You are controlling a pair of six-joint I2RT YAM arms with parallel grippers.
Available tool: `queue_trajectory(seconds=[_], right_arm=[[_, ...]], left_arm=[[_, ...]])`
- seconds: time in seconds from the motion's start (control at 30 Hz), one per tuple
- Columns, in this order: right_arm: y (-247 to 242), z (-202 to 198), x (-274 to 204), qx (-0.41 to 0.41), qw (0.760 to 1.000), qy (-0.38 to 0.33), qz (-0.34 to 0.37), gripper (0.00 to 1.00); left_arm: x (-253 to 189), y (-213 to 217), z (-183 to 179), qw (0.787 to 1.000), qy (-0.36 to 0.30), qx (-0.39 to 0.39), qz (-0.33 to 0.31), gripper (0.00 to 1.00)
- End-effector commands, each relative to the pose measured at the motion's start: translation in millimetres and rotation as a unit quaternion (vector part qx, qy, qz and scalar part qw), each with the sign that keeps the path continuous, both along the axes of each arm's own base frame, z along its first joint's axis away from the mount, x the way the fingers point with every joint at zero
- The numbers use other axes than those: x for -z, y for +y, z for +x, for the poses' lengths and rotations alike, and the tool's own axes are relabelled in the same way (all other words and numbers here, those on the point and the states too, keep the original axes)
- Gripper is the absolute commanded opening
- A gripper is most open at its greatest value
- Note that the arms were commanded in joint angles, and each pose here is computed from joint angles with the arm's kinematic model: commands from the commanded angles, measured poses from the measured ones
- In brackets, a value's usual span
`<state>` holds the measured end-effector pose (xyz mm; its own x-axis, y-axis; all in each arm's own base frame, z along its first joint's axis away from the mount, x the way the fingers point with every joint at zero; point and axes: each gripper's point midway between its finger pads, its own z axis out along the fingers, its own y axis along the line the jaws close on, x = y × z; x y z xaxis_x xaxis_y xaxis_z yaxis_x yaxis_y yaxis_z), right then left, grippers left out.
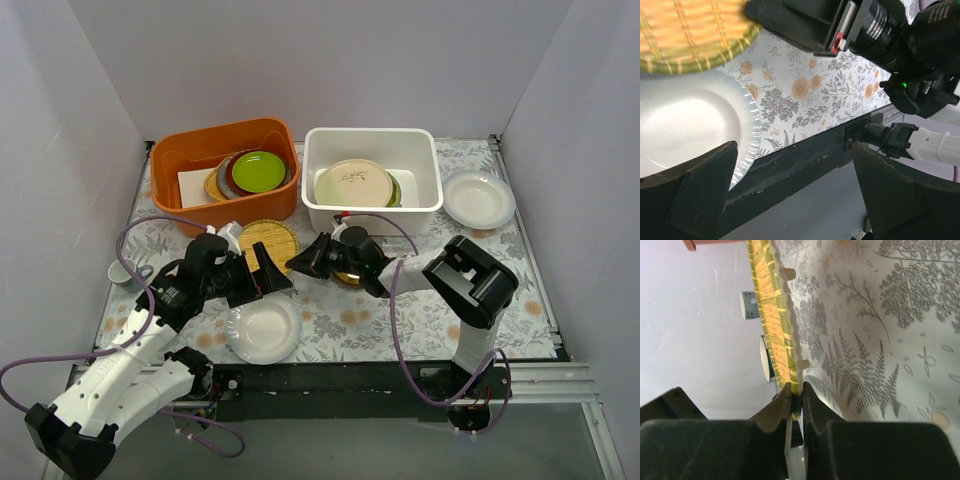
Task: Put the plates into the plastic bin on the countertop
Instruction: Pick up the plate at the center of the board, then place the plate in the plastic bin.
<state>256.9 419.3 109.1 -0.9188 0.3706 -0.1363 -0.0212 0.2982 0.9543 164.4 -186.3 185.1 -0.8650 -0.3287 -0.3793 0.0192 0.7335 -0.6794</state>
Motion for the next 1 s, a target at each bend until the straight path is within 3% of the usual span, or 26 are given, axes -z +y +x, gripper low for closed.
queue_trajectory(seconds=[0.0, 0.2, 0.43, 0.63, 0.97], right_arm=[[-12, 4, -61, -0.002, 0.995, -0.097, 0.025, 0.01], [-49, -6, -61, 0.018, 0.989, -0.122, -0.076, 0.01], [-105, 0, -100, 0.08, 0.964, -0.193, -0.165, 0.01], [-155, 18, -130, 0.126, 0.944, -0.231, -0.2, 0.01], [-194, 35, -162, 0.148, 0.935, -0.25, -0.203, 0.01]], left_arm=[[-28, -4, 2, 0.999, -0.026, 0.004, -0.024, 0.98], [-44, -11, 6, 0.998, -0.04, 0.012, -0.044, 0.98], [-41, -15, 8, 0.998, -0.037, 0.015, -0.053, 0.98], [-36, -15, 8, 0.998, -0.035, 0.013, -0.053, 0.98], [-17, -13, 11, 1.0, -0.013, 0.011, -0.024, 0.98]])
